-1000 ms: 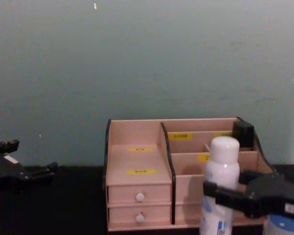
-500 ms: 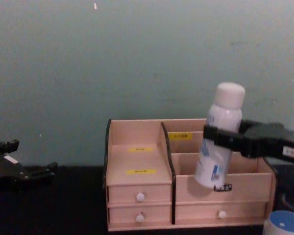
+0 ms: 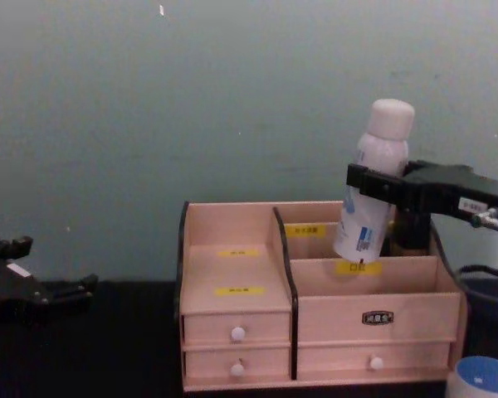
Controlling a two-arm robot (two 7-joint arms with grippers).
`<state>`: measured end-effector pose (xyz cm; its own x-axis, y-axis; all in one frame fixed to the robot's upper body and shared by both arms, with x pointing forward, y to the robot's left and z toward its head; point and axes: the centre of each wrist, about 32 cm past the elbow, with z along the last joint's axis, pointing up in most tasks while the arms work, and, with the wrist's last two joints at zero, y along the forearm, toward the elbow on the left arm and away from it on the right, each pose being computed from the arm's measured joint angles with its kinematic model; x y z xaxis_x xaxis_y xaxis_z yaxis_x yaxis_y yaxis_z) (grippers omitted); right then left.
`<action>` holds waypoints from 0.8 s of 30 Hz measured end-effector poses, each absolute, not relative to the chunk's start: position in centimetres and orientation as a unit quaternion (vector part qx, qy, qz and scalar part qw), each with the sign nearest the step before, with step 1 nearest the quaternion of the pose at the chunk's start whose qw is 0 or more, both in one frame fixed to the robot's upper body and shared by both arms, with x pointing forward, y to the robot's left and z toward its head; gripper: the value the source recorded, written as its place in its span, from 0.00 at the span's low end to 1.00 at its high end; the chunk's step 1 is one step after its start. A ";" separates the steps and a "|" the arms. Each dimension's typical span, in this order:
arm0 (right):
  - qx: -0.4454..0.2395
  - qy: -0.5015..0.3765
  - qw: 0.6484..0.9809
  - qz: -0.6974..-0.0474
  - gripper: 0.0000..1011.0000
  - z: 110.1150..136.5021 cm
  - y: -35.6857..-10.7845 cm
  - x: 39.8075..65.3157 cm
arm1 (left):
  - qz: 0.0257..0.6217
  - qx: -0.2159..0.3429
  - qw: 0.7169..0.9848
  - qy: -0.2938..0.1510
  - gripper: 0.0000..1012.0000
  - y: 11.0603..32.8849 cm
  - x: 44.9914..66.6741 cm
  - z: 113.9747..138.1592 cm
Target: Pick up the facial cleanser and watermelon frost from the table and place them into the tiered storage box.
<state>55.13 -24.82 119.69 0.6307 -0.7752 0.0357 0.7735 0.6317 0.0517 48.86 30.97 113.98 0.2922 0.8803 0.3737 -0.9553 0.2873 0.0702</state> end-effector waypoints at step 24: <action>0.003 -0.033 0.898 -0.439 0.59 119.5 -23.4 59.0 | 0.580 0.142 0.791 -0.132 0.99 31.0 48.9 114.0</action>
